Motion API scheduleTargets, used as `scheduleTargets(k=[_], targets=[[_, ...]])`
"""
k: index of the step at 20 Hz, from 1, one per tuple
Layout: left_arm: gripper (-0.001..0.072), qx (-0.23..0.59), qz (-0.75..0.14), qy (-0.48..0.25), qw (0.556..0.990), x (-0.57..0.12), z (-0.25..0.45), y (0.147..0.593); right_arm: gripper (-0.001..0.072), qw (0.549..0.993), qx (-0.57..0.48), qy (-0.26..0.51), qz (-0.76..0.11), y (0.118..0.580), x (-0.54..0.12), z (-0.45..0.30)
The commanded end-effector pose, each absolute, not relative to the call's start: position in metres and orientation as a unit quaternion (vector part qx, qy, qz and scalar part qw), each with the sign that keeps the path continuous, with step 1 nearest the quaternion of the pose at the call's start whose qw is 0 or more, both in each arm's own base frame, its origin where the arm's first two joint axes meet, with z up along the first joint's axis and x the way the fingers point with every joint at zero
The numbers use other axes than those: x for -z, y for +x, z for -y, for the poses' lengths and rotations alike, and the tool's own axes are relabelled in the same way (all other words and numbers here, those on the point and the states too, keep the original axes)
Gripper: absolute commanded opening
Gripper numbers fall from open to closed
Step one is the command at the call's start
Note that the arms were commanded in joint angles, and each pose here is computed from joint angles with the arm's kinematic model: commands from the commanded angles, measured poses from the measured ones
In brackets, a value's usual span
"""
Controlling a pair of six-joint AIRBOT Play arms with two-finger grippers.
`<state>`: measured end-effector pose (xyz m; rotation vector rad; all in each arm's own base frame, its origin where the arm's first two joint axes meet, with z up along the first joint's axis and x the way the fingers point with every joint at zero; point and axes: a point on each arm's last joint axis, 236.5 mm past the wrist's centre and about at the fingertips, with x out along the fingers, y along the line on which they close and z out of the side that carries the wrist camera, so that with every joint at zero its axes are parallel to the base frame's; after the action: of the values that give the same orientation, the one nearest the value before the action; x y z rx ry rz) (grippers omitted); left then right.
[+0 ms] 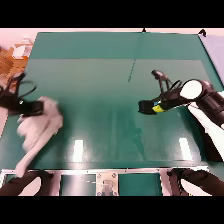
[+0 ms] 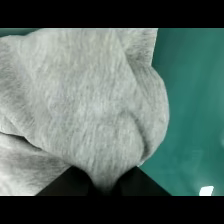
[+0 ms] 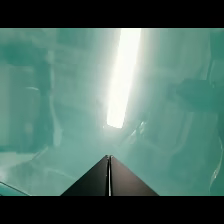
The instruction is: Fold the shirts.
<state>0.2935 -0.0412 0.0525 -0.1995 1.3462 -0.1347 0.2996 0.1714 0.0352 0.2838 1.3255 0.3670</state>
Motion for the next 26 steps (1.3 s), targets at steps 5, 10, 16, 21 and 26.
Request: scheduleTargets(k=[5, 10, 16, 21, 26], targets=[[0.0025, 0.335, -0.442, -0.085, 0.828, -0.134, 0.274, 0.327, 0.0036, 0.806, -0.132, 0.168, -0.552, 0.343, -0.109, -0.122], [0.072, 0.326, -0.51, -0.06, 0.794, -0.058, 0.294, 0.337, 0.0368, 0.807, -0.101, 0.188, -0.55, 0.349, -0.108, -0.095], [0.072, 0.255, -0.608, -0.089, 0.746, -0.046, 0.202, 0.336, 0.0431, 0.785, -0.057, 0.213, -0.579, 0.359, -0.071, -0.057], [0.072, 0.275, -0.704, -0.134, 0.641, 0.003, 0.221, 0.259, 0.0431, 0.732, -0.072, 0.232, -0.636, 0.382, 0.009, -0.067], [0.072, 0.301, -0.659, -0.189, 0.663, 0.042, 0.303, 0.232, 0.0431, 0.695, -0.15, 0.305, -0.634, 0.414, 0.065, -0.132]])
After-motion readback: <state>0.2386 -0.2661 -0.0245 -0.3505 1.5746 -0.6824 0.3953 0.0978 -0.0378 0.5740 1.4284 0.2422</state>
